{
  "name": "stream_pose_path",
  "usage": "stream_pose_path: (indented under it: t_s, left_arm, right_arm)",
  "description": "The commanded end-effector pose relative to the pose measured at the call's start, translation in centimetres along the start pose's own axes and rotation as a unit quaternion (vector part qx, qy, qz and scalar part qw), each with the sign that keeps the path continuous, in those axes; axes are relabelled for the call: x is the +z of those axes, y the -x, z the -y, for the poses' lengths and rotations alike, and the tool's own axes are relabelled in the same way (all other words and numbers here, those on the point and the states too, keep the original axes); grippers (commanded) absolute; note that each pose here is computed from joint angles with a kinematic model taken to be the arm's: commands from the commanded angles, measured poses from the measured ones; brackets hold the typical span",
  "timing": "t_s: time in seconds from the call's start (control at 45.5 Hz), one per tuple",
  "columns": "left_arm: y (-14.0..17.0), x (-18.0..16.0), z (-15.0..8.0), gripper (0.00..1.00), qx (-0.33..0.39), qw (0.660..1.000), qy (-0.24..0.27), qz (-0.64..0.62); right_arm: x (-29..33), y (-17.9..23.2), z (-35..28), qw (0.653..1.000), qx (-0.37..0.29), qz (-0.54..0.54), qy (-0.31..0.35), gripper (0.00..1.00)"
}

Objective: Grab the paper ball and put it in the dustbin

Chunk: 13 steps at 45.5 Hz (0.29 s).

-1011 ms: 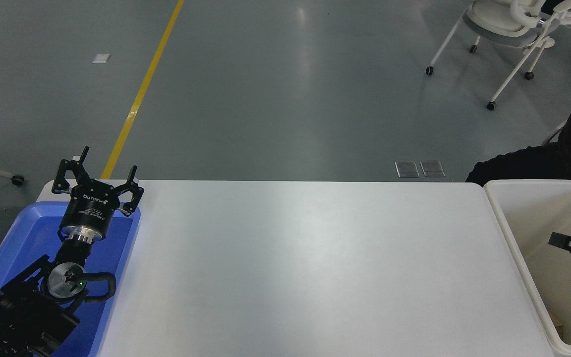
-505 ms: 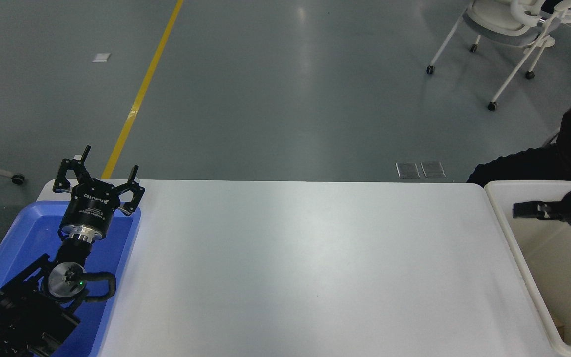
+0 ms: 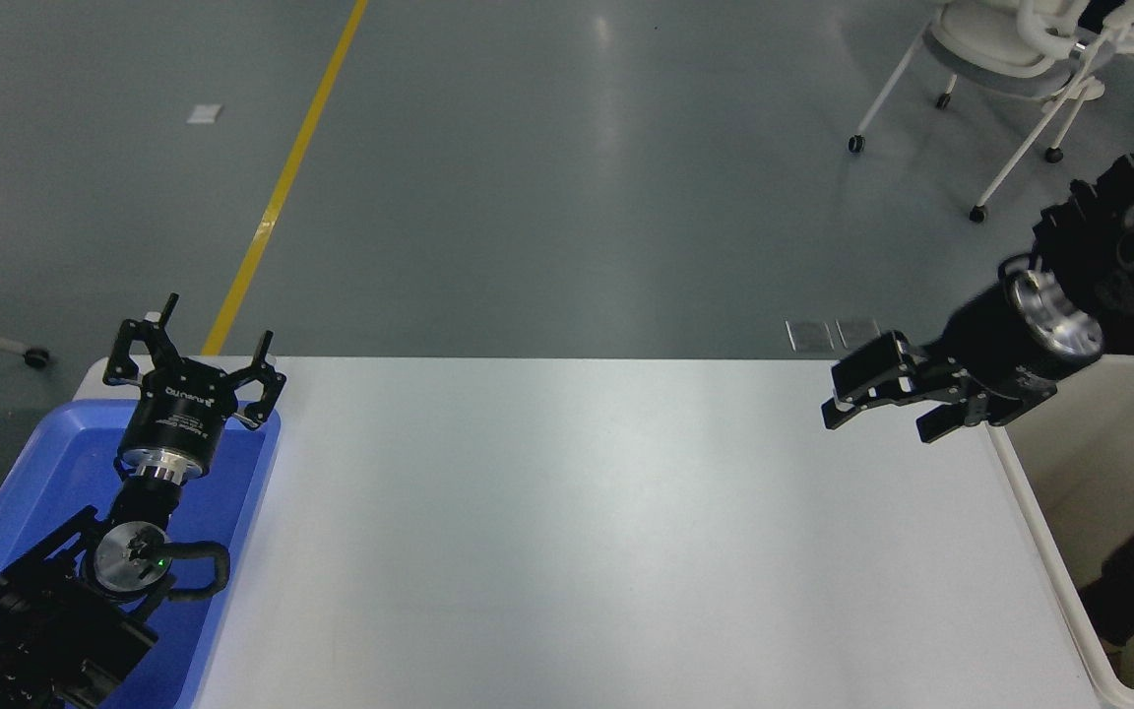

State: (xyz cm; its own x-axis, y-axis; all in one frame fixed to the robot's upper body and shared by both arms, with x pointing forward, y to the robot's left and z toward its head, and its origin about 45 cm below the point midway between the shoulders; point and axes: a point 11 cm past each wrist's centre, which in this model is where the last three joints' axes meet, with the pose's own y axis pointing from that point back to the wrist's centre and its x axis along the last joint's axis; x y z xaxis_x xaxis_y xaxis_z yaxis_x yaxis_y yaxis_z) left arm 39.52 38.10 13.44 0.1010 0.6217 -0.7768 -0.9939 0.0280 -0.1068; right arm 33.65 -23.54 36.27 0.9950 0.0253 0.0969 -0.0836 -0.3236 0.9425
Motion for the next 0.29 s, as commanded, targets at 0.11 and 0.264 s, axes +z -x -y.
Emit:
stream_pose_path:
  t_s: [0.11, 0.264]
  left_arm:
    - [0.0, 0.1, 0.0, 1.00, 0.001, 1.000, 0.002, 0.000]
    - [0.0, 0.1, 0.0, 1.00, 0.001, 1.000, 0.002, 0.000]
  right_arm:
    - [-5.4, 1.0, -3.5, 1.000, 0.017, -0.001, -0.026, 1.00]
    - [-5.5, 1.3, -3.8, 1.000, 0.018, 0.001, -0.025, 1.00]
